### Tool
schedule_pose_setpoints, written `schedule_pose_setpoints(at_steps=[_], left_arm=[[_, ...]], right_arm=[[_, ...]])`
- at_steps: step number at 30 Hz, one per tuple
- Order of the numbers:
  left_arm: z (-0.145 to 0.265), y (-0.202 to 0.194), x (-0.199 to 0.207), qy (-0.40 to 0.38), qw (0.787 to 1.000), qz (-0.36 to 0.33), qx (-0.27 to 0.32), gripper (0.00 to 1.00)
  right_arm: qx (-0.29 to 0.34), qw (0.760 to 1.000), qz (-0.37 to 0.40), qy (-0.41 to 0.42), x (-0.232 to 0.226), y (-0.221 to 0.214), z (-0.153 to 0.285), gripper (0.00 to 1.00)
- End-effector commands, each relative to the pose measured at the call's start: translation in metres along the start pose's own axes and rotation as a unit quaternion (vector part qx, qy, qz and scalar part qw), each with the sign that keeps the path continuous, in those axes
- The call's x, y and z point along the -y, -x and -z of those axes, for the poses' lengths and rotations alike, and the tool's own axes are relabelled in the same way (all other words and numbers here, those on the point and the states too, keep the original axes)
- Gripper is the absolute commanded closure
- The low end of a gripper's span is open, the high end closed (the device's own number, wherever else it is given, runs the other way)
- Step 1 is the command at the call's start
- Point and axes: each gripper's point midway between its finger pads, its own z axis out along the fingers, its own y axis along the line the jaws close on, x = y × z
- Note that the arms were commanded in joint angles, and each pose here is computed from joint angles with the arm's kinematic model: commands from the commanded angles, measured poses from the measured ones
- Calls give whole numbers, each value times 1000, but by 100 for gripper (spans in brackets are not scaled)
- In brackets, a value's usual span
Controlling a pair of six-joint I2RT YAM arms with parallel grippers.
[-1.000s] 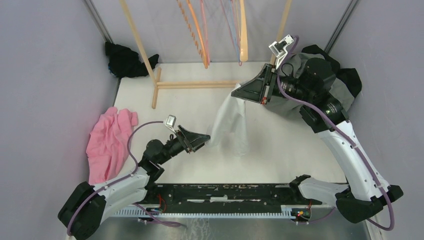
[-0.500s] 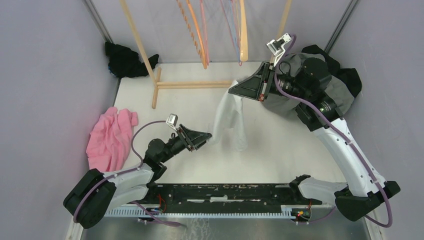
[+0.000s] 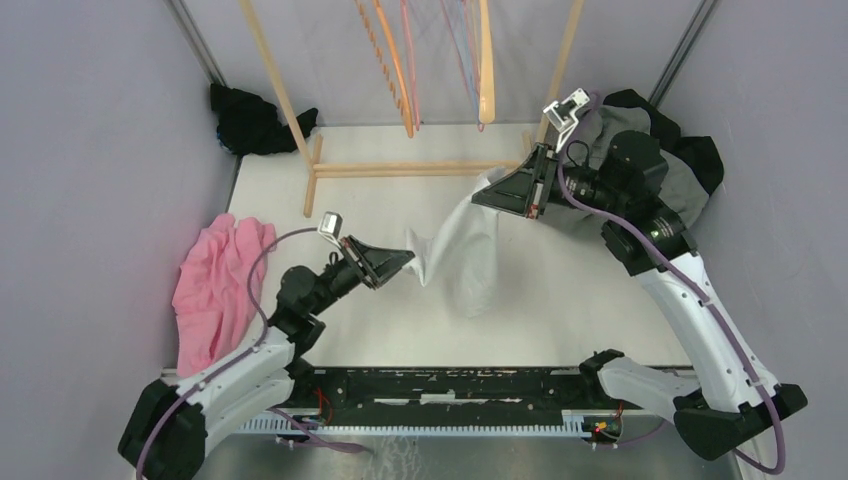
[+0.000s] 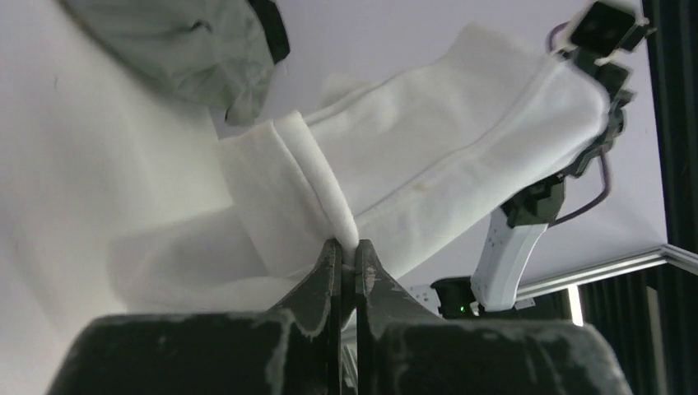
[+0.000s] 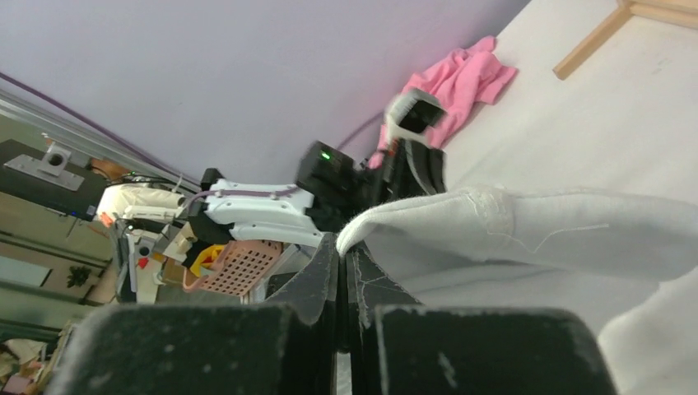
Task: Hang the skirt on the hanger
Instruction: Flatten out the skirt at the center of the board.
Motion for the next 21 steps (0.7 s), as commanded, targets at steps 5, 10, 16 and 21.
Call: schedule_pose_setpoints(at_steps=[5,10,16,21], left_arm=[[1,40,58,67,988,-137,19,97],[7,48,46,119,978,-167,29,97],[18,53,8,186,969,-160,36,97],[23,61,11,208,959,-188,48,97]], right_arm=[[-14,999,-2,-40,29,-30,17,99],[-33,997,-32,-60,52,-55,19,99],[-56,991,-68,-103,90,-84,19,99],[-65,987,-84,-120,104,-105,25,97]])
